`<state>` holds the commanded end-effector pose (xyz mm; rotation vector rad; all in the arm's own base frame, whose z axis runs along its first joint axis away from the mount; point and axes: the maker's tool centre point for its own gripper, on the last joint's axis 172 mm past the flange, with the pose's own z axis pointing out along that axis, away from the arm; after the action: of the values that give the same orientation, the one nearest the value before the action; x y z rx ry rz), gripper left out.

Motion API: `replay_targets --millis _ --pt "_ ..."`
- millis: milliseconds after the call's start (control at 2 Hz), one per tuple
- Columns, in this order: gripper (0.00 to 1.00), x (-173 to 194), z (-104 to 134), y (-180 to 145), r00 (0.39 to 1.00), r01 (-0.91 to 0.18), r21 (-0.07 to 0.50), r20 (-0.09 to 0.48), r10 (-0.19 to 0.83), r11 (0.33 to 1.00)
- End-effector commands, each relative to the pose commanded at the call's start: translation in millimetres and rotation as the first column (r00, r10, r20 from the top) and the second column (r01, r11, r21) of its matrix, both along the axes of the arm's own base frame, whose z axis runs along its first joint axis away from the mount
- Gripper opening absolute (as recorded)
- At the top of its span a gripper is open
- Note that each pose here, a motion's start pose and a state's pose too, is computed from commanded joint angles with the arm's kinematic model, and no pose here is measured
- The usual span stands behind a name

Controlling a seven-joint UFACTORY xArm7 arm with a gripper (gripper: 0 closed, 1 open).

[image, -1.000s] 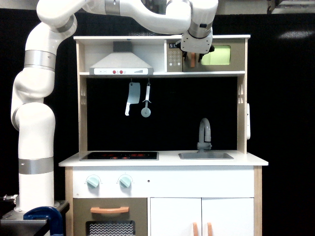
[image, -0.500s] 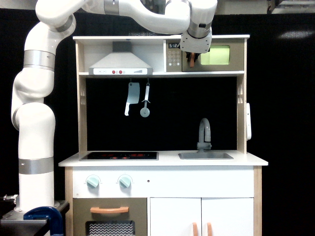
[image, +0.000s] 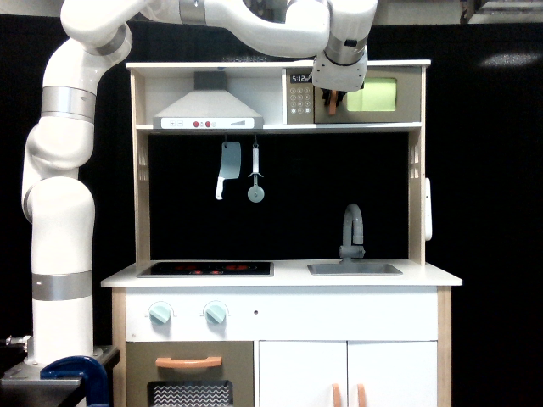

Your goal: Open the oven door

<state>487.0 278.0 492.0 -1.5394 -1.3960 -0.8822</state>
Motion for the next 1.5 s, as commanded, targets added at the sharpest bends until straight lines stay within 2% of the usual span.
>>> replay_targets --millis 1500 --pt "0.0 37 -1 -60 1.0 0.0 0.0 0.0 0.0 1.0"
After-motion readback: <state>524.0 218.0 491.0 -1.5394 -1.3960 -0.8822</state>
